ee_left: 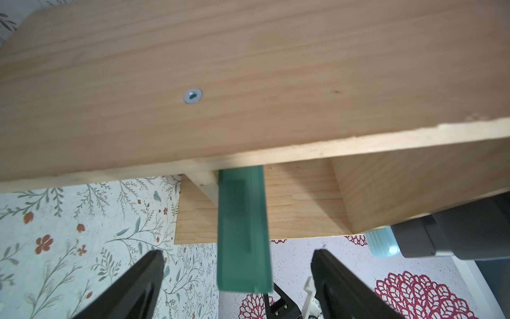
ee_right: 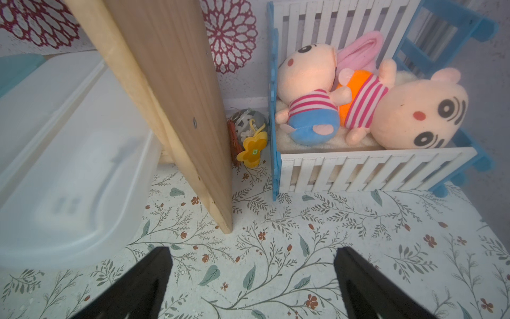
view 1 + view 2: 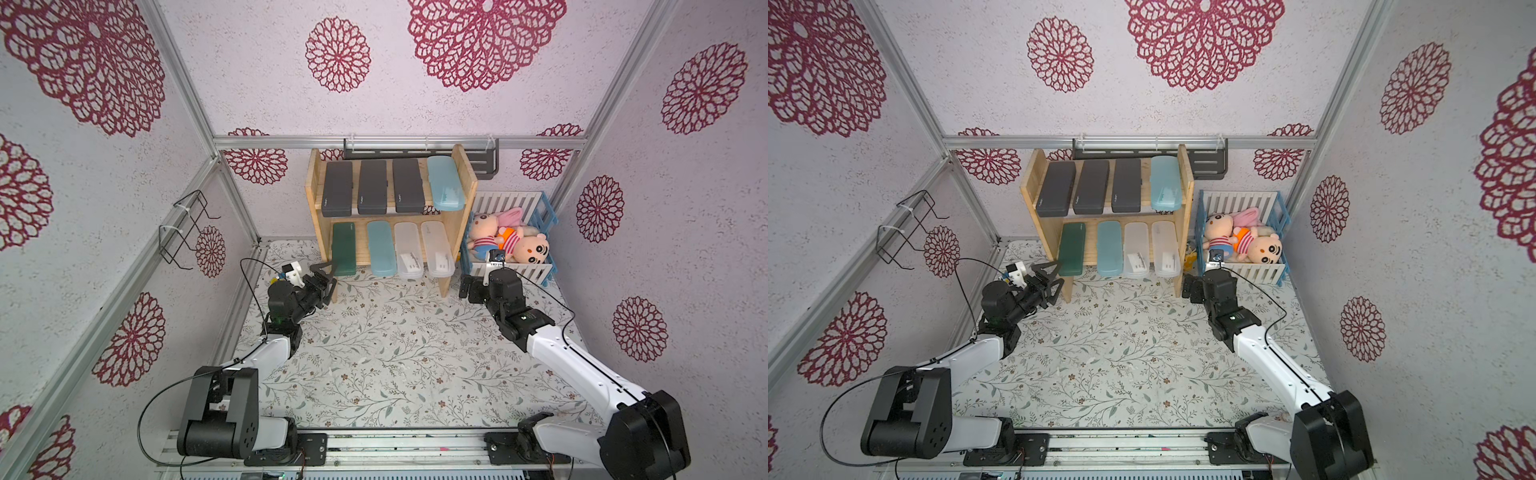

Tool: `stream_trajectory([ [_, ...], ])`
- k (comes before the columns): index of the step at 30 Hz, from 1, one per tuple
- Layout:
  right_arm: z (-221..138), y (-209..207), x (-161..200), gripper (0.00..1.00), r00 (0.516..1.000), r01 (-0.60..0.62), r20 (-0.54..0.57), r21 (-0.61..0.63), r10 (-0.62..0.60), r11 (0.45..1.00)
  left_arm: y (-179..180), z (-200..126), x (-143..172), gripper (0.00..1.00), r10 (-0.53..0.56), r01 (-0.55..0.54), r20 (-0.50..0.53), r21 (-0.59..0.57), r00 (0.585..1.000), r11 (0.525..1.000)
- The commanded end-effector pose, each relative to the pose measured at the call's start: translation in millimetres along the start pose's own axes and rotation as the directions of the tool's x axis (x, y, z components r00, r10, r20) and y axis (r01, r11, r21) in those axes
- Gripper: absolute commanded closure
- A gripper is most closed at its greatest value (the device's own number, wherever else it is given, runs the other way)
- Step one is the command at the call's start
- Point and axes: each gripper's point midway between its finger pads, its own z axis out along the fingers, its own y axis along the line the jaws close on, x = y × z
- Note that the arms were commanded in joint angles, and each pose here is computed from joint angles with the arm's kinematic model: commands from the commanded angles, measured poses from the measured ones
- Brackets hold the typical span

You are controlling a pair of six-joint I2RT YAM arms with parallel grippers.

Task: Remove the pencil cases from the shelf
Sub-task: Pick up the pencil case from the shelf.

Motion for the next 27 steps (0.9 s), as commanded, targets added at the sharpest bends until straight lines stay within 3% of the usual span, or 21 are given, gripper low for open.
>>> stream_trajectory([
  [1,-2,7,-27,0.01,0.997,-0.016,0.071,-0.02,0.017,1.0,-23,6,-4,0.19,0.032,-0.032,0.006,0.083,0.999,0.996],
  [16,1,12,-34,0.04,0.997,-0.013,0.081,-0.036,0.016,0.999,-17,10,4,0.48,0.031,-0.031,-0.003,0.08,1.0,0.996],
  [27,-10,9,-37,0.06,0.996,-0.015,0.089,-0.039,0.018,0.999,-15,3,7,0.76,0.044,-0.044,0.001,0.055,0.999,0.998],
])
